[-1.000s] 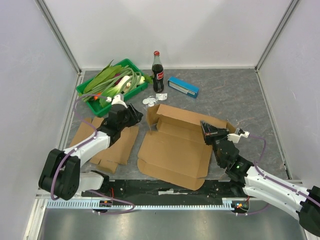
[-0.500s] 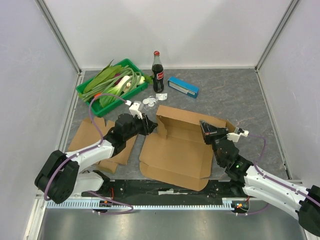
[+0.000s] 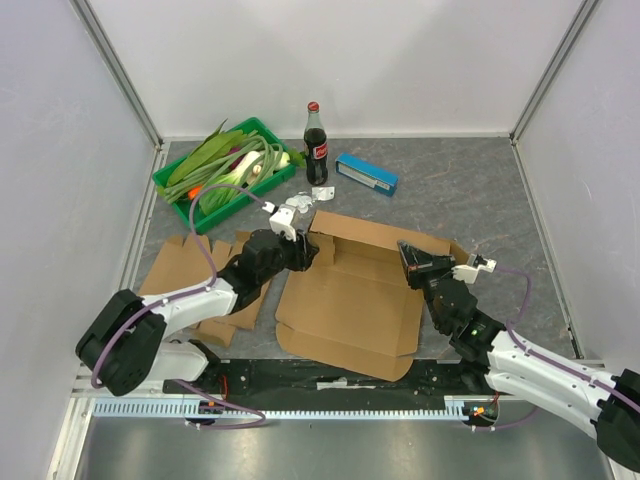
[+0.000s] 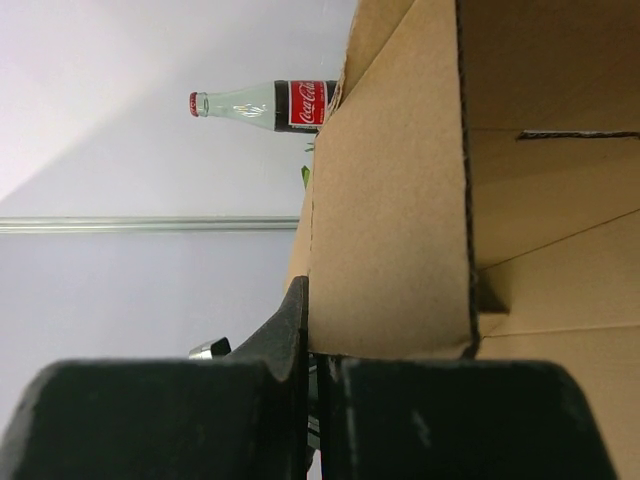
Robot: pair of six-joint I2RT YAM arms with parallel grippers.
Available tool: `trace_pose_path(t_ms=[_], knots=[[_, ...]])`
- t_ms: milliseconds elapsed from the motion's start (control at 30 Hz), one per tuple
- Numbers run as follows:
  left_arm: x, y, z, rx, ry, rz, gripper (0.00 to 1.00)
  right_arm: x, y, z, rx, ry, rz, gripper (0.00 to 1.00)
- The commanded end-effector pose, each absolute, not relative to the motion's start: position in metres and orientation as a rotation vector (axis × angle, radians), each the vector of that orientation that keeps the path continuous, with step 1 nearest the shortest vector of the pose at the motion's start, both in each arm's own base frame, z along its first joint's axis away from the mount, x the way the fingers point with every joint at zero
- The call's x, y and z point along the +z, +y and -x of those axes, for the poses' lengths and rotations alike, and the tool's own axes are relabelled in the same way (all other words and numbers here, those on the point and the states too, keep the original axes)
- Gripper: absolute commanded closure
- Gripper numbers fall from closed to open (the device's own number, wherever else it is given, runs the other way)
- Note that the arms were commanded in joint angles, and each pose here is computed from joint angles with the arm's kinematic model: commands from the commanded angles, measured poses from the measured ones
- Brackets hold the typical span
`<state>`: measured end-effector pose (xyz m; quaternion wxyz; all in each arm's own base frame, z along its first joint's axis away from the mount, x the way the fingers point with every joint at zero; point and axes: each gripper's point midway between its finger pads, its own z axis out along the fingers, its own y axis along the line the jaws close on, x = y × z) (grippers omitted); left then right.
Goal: Fold the paper box
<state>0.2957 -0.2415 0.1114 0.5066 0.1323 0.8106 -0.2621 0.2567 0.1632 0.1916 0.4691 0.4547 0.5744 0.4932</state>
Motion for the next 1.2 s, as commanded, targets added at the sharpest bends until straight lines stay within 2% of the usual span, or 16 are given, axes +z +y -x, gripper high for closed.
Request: trace_pose_path(t_ms=[0, 100, 200, 233, 300, 467, 533, 767, 800, 900, 967, 1167], knots=[[0.146, -0.25, -0.321, -0.539, 1.803, -0.333, 0.48, 0.214, 0.168, -0.259, 1.252, 1.373, -1.095, 1.0], [0.146, -0.255, -0.322, -0.501, 1.789, -0.33, 0.45, 0.211, 0.169, -0.259, 1.25, 1.384, -1.104, 1.0], [0.144, -0.253, -0.325, -0.427, 1.776, -0.297, 0.59, 0.207, 0.17, -0.259, 1.228, 1.411, -1.112, 1.0], [0.142, -0.252, -0.326, -0.41, 1.776, -0.286, 0.68, 0.209, 0.17, -0.26, 1.228, 1.413, -1.121, 1.0], [0.14, -0.247, -0.328, -0.358, 1.773, -0.239, 0.71, 0.21, 0.171, -0.26, 1.23, 1.416, -1.128, 1.0], [0.133, -0.242, -0.333, -0.295, 1.77, -0.149, 0.72, 0.211, 0.176, -0.262, 1.237, 1.432, -1.131, 1.0], [0.132, -0.243, -0.335, -0.28, 1.764, -0.144, 0.64, 0.213, 0.178, -0.263, 1.246, 1.431, -1.137, 1.0], [0.135, -0.24, -0.339, -0.24, 1.745, -0.073, 0.61, 0.206, 0.177, -0.262, 1.251, 1.437, -1.17, 1.0], [0.131, -0.24, -0.34, -0.225, 1.753, -0.072, 0.63, 0.204, 0.177, -0.261, 1.254, 1.439, -1.182, 1.0], [0.124, -0.233, -0.345, -0.164, 1.78, -0.004, 0.81, 0.197, 0.179, -0.262, 1.246, 1.459, -1.208, 1.0], [0.119, -0.233, -0.349, -0.133, 1.8, 0.077, 0.98, 0.193, 0.18, -0.262, 1.276, 1.452, -1.264, 1.0], [0.08, -0.223, -0.344, 0.016, 1.874, 0.199, 0.98, 0.187, 0.186, -0.264, 1.276, 1.476, -1.309, 1.0]])
